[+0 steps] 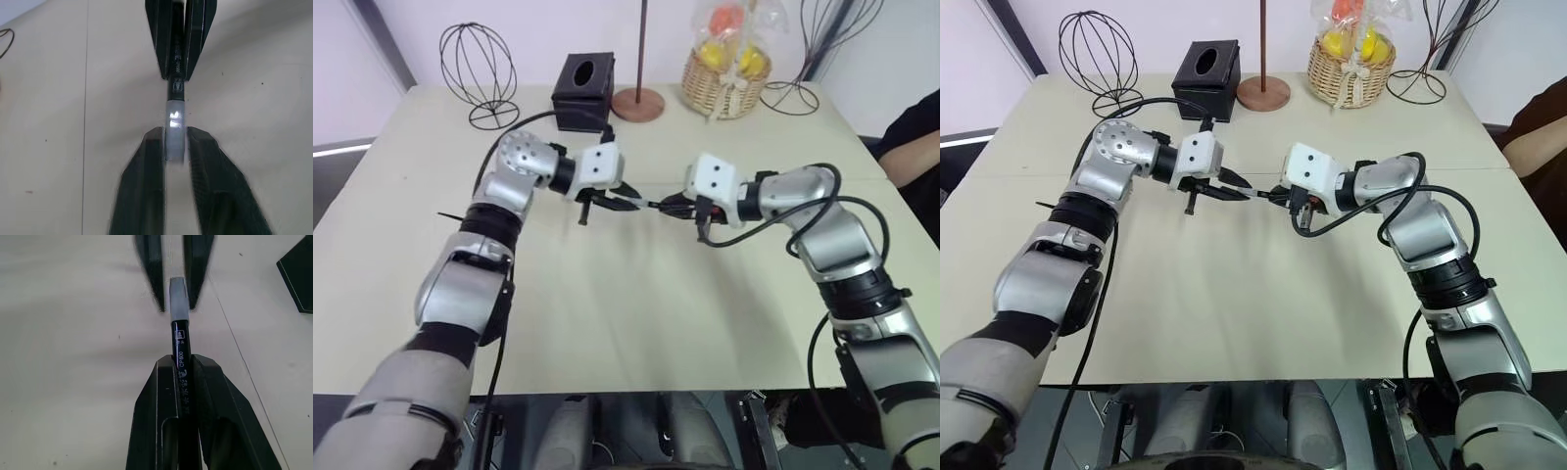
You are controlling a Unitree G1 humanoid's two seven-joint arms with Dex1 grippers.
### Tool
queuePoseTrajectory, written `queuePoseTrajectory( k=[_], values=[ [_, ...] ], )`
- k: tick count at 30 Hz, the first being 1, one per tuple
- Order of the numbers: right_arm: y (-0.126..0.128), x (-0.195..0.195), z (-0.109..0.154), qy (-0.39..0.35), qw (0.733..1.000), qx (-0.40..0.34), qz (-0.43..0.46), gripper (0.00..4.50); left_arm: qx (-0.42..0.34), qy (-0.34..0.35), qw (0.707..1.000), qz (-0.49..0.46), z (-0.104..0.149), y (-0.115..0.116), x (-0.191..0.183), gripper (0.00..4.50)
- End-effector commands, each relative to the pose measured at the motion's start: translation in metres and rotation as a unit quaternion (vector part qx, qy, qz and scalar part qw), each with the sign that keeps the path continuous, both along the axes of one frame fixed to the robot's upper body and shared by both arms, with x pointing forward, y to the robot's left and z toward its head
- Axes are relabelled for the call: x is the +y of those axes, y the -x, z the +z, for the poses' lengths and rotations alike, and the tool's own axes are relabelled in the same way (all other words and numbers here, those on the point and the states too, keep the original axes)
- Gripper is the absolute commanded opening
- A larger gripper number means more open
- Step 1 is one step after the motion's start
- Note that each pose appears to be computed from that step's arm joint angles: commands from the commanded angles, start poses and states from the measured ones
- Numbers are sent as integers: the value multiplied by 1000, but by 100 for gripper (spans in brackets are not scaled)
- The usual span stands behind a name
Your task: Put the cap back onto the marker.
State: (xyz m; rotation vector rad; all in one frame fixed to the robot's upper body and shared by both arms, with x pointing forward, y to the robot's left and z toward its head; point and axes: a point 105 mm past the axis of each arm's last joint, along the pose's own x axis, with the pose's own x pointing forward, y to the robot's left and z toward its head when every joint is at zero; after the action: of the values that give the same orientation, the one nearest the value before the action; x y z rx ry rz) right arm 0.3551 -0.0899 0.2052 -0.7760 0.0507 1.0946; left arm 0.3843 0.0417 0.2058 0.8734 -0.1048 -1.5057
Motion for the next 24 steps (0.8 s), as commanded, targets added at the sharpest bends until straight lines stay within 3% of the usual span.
queuePoseTrajectory(
  k=[1,10,14,18,24],
  values=[
    [5,5,17,-8,999,-33,16,0,-40,-5,999,3,10,-2,3,284],
    [4,-6,5,-5,1000,-16,-4,0,-48,-19,998,41,13,-10,29,284],
    [-18,-36,0,-28,994,-30,-97,0,-23,-2,998,63,15,-9,49,284],
    [-35,-71,3,-87,972,-41,-215,0,33,20,995,87,10,-2,73,284],
    [0,-122,-33,-129,928,63,-344,0,80,128,966,210,2,1,111,284]
  ],
)
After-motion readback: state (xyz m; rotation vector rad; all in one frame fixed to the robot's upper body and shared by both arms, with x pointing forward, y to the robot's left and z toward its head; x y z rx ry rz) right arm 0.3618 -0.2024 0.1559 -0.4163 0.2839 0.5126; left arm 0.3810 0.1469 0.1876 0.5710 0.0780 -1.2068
